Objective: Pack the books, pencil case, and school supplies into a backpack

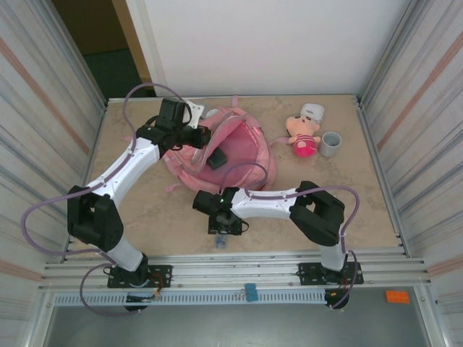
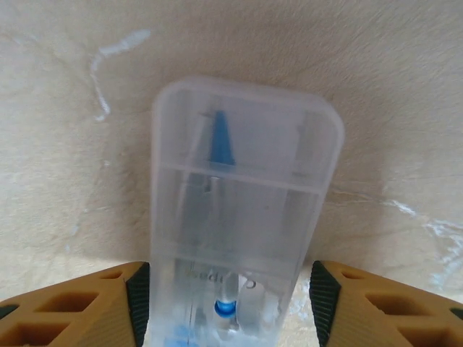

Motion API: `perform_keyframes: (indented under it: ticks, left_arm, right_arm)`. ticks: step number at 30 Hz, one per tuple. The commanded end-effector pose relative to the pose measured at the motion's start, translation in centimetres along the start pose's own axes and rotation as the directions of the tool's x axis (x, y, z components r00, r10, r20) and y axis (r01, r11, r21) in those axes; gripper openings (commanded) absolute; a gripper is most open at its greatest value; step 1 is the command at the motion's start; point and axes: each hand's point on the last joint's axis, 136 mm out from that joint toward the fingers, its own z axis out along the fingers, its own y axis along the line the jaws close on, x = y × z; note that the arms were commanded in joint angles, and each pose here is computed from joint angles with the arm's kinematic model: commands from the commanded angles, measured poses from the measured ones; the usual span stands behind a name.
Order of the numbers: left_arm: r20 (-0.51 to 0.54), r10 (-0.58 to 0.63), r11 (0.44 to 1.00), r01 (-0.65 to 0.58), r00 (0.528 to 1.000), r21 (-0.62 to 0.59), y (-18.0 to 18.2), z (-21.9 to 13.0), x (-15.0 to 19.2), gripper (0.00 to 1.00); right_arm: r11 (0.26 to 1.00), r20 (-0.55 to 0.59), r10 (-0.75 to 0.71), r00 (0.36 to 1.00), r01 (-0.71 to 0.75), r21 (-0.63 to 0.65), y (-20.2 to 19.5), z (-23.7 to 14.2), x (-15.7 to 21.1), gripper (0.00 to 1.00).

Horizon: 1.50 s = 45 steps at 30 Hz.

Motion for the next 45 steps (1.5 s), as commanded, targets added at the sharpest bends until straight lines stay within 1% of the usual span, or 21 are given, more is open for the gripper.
perform_keyframes:
  ticks: [1,5,7,11,13,15,20,22,25,29,32,34,37,40,45]
  left_arm:
    - [0.017,-0.026,0.998,0.027,1.0,-0.053,1.6,-0.9,0.0,0.0]
    - [0.021,-0.031,0.999,0.032,0.999,-0.043,1.4,-0.9,-0.3,0.0]
    - [0.021,-0.035,0.999,0.036,0.999,-0.04,1.4,-0.8,-0.3,0.0]
    - [0.019,-0.035,0.999,0.036,0.999,-0.032,1.2,-0.9,-0.2,0.0]
    - [0.017,-0.034,0.999,0.034,0.999,-0.025,1.0,-1.1,-0.1,0.0]
    - [0.021,-0.029,0.999,0.029,0.999,-0.023,0.9,-1.4,-0.1,0.0]
    - [0.033,-0.008,1.0,0.008,0.999,0.002,0.2,-2.2,-0.2,0.0]
    - [0.027,0.006,0.999,-0.007,1.0,0.034,-0.4,-2.3,-0.2,0.0]
    - [0.021,0.007,0.999,-0.008,1.0,0.041,-0.6,-2.4,-0.1,0.0]
    - [0.033,0.012,0.999,-0.013,0.999,0.052,-0.8,-2.6,-0.3,0.0]
    - [0.043,0.013,0.998,-0.016,0.999,0.063,-1.1,-2.8,-0.7,0.0]
    - [0.057,0.015,0.998,-0.019,0.998,0.065,-1.3,-3.2,-1.2,0.0]
    - [0.085,0.018,0.997,-0.024,0.996,0.076,-1.6,-4.0,-2.0,0.0]
    - [0.119,0.021,0.995,-0.032,0.993,0.091,-1.8,-4.4,-2.9,0.0]
    - [0.114,0.009,0.993,-0.023,0.993,0.117,-1.9,-4.3,-3.7,0.0]
  right_arm:
    - [0.999,-0.044,-0.036,0.998,0.036,-0.001,0.0,0.8,0.3,0.56]
    - [1.0,-0.071,-0.009,0.997,0.009,-0.006,-0.5,1.4,0.2,0.52]
    - [1.0,-0.07,-0.014,0.997,0.015,0.013,-0.7,1.4,0.2,0.47]
    - [0.997,-0.028,-0.037,0.999,0.039,0.065,-1.6,0.4,-0.1,0.43]
    - [0.997,0.005,-0.055,0.998,0.055,0.06,-1.7,-0.5,-0.1,0.43]
    - [0.997,0.056,-0.077,0.995,0.076,0.028,-1.3,-2.0,-0.3,0.4]
    - [0.988,0.215,-0.109,0.971,0.129,-0.08,-0.2,-8.1,-0.8,0.39]
    - [0.978,0.259,-0.102,0.96,0.145,-0.153,0.0,-10.3,-1.0,0.39]
    - [0.956,0.298,-0.076,0.952,0.154,-0.248,-0.2,-12.9,-1.8,0.4]
    - [0.937,0.335,0.003,0.942,0.114,-0.329,-1.9,-15.2,-5.4,0.4]
    - [0.89,0.316,0.12,0.941,0.039,-0.454,-3.1,-15.8,-9.7,0.4]
    - [0.86,0.315,0.198,0.928,-0.01,-0.51,-4.0,-16.1,-12.8,0.4]
    - [0.84,0.332,0.259,0.907,-0.042,-0.541,-4.9,-16.5,-16.4,0.41]
    - [0.815,0.331,0.283,0.9,-0.044,-0.577,-4.4,-16.8,-19.3,0.42]
    - [0.794,0.303,0.336,0.891,-0.096,-0.6,-4.1,-15.6,-23.7,0.42]
